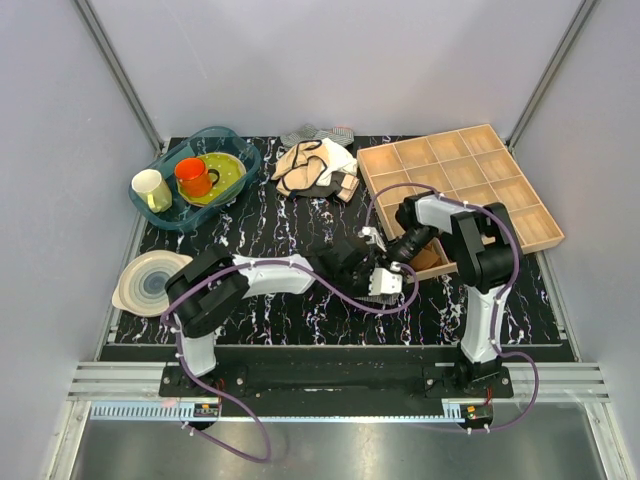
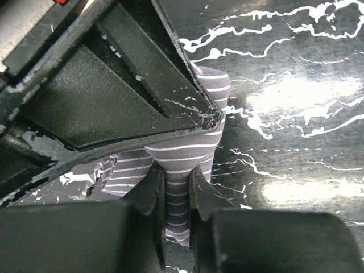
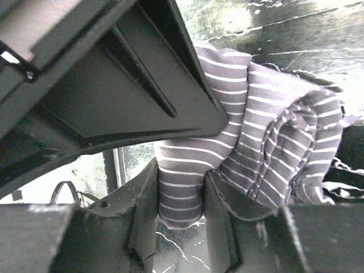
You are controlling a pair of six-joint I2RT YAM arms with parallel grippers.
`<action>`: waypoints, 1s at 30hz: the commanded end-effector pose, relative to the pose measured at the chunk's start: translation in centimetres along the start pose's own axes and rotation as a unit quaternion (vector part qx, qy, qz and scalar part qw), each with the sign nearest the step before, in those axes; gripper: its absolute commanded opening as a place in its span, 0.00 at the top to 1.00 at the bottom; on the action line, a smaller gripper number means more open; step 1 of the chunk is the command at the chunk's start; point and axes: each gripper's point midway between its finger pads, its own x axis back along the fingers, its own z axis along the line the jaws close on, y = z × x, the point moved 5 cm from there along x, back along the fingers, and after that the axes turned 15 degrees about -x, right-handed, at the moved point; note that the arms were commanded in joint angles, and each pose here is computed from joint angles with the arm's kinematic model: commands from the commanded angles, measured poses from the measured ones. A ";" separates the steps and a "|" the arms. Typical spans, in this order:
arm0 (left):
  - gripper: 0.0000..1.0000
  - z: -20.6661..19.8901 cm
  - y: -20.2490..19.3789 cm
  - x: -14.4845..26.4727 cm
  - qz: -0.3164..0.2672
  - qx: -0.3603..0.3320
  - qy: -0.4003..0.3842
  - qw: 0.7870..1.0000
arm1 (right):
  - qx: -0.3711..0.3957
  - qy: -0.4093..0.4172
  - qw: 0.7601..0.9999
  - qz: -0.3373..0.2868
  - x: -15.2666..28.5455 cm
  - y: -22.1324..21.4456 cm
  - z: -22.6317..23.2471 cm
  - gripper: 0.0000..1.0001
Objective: Roll the underwear
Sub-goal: Roll the underwear to the center of the board.
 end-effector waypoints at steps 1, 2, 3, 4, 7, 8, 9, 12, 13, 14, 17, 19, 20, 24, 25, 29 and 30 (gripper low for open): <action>0.99 -0.5 -2.5 -1.1 0.059 0.010 -0.027 0.998 | 0.042 -0.026 0.997 -0.057 2.7 1.7 1.5 0.58; 1.00 -0.9 -2.6 -1.2 0.055 0.022 -0.036 0.998 | 0.049 -0.034 0.996 -0.067 3.2 2.0 1.6 0.56; 1.00 -1.1 -2.8 -1.1 0.055 0.032 -0.045 0.997 | 0.054 -0.040 0.995 -0.076 3.8 2.2 1.7 0.52; 1.00 -1.5 -3.0 -1.0 0.055 0.038 -0.051 0.996 | 0.066 -0.052 0.993 -0.086 4.6 2.5 2.1 0.50; 1.00 -2.5 -3.1 -0.9 0.047 0.054 -0.078 0.994 | 0.082 -0.082 0.986 -0.116 6.6 2.9 2.5 0.43; 1.00 -2.8 -3.0 -0.9 0.041 0.054 -0.088 0.994 | 0.081 -0.092 0.984 -0.126 7.3 2.8 2.3 0.43; 1.00 -3.0 -3.1 -0.8 0.042 0.058 -0.096 0.993 | 0.081 -0.099 0.984 -0.127 7.6 2.6 2.3 0.42; 1.00 -3.0 -2.7 -0.8 0.031 0.068 -0.127 0.989 | 0.077 -0.118 0.980 -0.142 8.7 1.9 1.9 0.42; 1.00 -3.0 -2.7 -0.9 0.030 0.071 -0.137 0.988 | 0.080 -0.124 0.978 -0.150 9.1 1.7 2.0 0.42; 1.00 -3.4 -2.8 -1.3 0.028 0.080 -0.157 0.984 | 0.078 -0.127 0.977 -0.155 9.0 1.2 1.9 0.42; 1.00 -2.4 -2.7 -1.6 0.018 0.106 -0.191 0.976 | 0.081 -0.152 0.968 -0.180 9.9 -0.3 1.7 0.42; 1.00 -1.6 -2.3 -1.5 0.012 0.121 -0.208 0.970 | 0.089 -0.175 0.960 -0.197 10.8 -1.3 1.7 0.42; 1.00 -2.0 -3.0 -1.5 0.014 0.143 -0.229 0.963 | 0.090 -0.179 0.957 -0.209 10.9 -2.2 1.5 0.42; 1.00 -1.2 -3.5 -2.1 0.012 0.184 -0.256 0.949 | 0.114 -0.206 0.942 -0.238 11.7 -4.1 1.7 0.41; 1.00 -0.5 -3.3 -2.2 0.005 0.187 -0.254 0.949 | 0.126 -0.218 0.936 -0.244 12.1 -4.4 2.0 0.40; 1.00 -0.1 -3.6 -2.7 0.004 0.232 -0.288 0.929 | 0.184 -0.230 0.925 -0.241 11.0 -5.4 2.4 0.37; 1.00 -0.5 -4.3 -3.2 0.012 0.246 -0.297 0.923 | 0.206 -0.236 0.919 -0.241 10.9 -5.4 3.0 0.35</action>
